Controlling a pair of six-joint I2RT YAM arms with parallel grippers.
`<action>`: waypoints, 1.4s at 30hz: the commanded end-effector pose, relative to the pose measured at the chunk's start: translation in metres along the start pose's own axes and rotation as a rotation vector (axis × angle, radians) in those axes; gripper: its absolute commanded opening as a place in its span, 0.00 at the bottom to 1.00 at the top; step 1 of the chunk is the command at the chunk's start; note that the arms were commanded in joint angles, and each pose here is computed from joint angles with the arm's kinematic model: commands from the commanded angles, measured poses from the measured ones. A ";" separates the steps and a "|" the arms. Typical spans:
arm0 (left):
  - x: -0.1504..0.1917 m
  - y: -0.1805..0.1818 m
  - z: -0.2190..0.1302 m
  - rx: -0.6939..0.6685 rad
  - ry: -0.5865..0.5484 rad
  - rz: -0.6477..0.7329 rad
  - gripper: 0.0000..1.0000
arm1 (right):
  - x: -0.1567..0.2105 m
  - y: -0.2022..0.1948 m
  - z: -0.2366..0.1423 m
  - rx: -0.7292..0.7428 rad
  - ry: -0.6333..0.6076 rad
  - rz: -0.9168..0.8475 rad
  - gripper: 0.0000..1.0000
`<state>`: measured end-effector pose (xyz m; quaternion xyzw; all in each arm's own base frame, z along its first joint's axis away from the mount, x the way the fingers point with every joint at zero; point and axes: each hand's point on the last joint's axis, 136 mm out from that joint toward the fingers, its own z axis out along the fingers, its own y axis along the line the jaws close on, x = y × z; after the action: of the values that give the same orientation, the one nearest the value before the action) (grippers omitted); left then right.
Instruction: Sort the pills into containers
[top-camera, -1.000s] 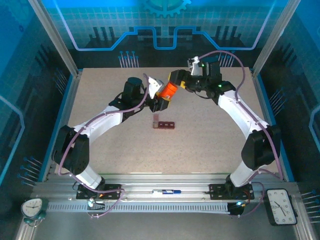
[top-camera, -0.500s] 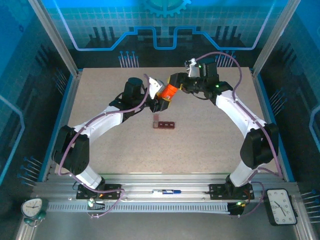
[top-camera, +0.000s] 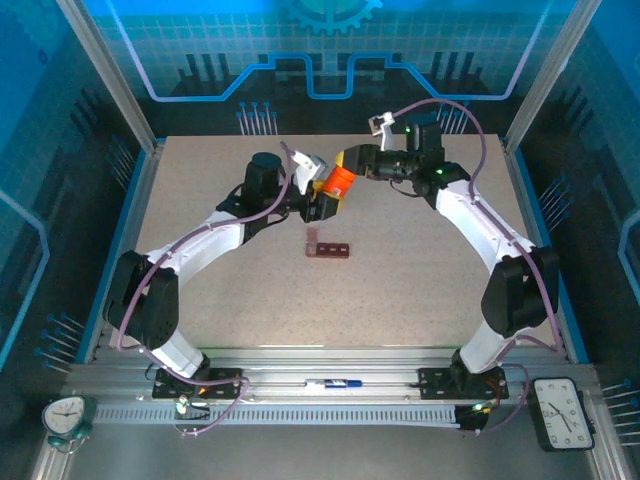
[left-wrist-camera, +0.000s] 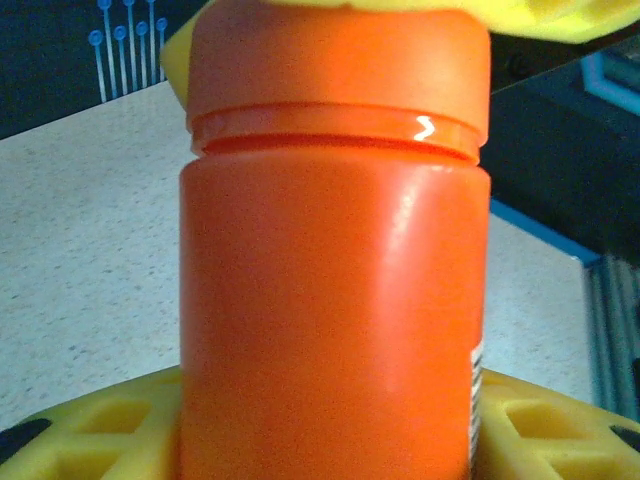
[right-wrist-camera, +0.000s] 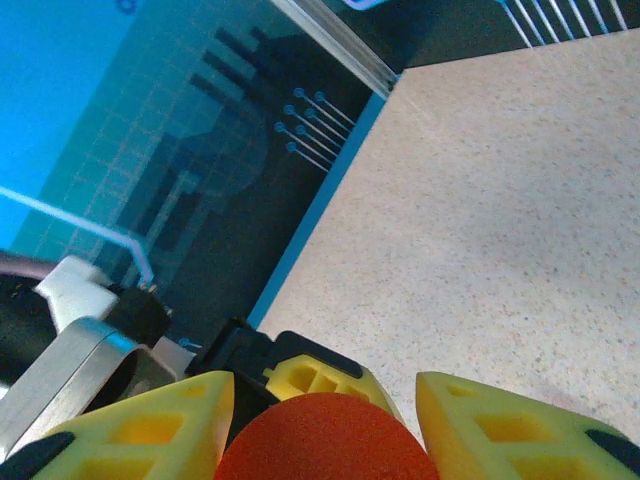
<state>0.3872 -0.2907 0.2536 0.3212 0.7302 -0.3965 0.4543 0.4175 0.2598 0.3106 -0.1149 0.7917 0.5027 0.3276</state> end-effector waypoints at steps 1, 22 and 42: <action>-0.037 -0.008 -0.018 0.043 -0.110 -0.002 0.26 | -0.009 -0.001 -0.015 -0.009 -0.013 -0.068 0.44; -0.014 0.009 -0.009 -0.109 0.002 0.115 0.26 | -0.005 -0.023 -0.022 0.174 -0.038 0.241 0.84; -0.008 0.007 -0.001 -0.091 0.008 0.107 0.26 | 0.016 -0.013 0.012 0.165 0.050 0.191 0.55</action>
<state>0.3944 -0.2826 0.2369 0.3276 0.7529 -0.3381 0.4598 0.4159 0.2656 0.2836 -0.0161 0.8432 0.4713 0.2583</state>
